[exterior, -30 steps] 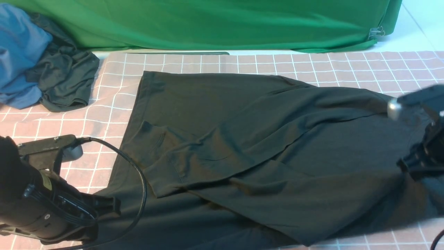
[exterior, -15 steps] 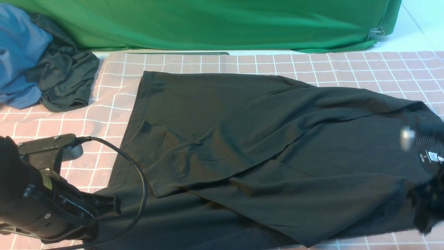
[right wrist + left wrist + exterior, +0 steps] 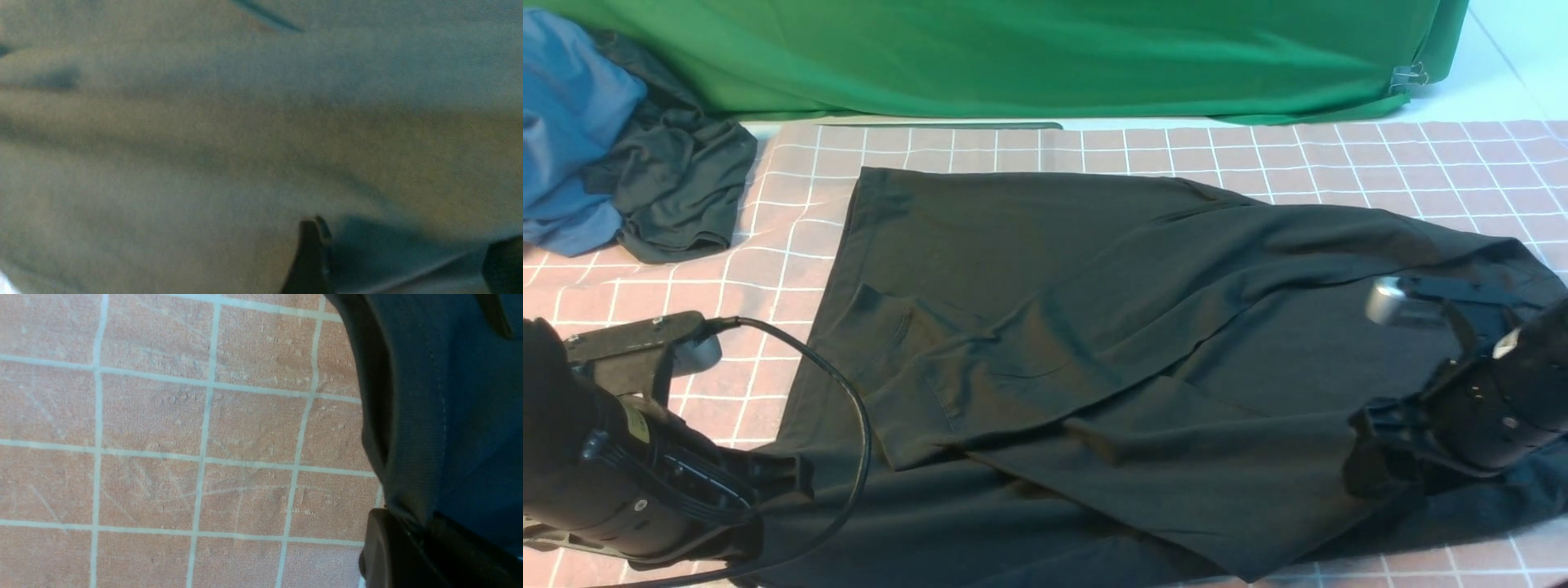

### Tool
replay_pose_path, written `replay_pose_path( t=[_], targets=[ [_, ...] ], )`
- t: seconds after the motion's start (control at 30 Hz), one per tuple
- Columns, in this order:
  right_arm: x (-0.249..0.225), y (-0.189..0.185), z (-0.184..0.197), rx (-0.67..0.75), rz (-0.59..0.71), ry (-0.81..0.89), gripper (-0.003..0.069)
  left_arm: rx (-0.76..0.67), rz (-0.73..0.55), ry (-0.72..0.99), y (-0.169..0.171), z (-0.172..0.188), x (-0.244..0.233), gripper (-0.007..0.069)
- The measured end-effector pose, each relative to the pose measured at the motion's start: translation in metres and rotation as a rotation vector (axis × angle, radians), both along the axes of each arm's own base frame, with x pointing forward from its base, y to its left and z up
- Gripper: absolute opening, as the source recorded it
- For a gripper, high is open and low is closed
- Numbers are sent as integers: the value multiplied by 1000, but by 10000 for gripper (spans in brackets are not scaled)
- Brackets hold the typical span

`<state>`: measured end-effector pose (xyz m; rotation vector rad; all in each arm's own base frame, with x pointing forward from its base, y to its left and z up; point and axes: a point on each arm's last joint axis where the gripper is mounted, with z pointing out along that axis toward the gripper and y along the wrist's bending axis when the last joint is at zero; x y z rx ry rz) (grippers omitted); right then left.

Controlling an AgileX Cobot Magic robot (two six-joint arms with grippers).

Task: Fold a long-sleeved shirt over a pink coffee tablecloth.
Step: 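Grasp the near edge of the shirt at its hem and shoulder corners, then fold the black garment in half by bringing its near edge over to the far edge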

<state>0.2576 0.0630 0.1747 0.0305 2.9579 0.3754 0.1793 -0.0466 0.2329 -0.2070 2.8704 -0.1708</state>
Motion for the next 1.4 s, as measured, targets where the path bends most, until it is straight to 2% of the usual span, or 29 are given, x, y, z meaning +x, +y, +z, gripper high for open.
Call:
replay_pose_path(
  t=[0.2,0.27,0.4,0.43,0.47,0.5,0.53,0.73,0.9,1.0,1.17,1.4],
  targets=[
    [4,1,-16,-1,-50,69,551,-6,2,1,0,0,0,46],
    [5,1,-16,0,-59,66,516,-9,4,1,-1,0,0,46],
    [8,1,-16,5,-73,39,329,-19,7,-11,-1,0,1,46],
    [10,2,-16,6,-52,28,185,-20,8,-14,-2,1,1,46],
    [10,2,-16,6,-49,29,169,-20,8,-16,-2,1,1,46],
    [11,3,-13,8,-26,38,78,-20,8,-18,-2,1,2,46],
    [13,3,-11,10,-16,40,65,-21,8,-18,-2,1,2,46],
    [14,-2,28,5,71,66,52,-43,33,-39,-4,21,9,46],
    [17,-12,53,-3,78,69,52,-82,71,-130,-8,54,24,46],
    [29,-19,70,-4,57,17,52,-99,79,-175,-13,72,44,46],
    [50,-24,92,-24,56,-51,52,-93,106,-175,-18,77,81,46],
    [110,-24,90,-42,75,-36,50,-164,214,-177,-8,79,156,46]
  ],
)
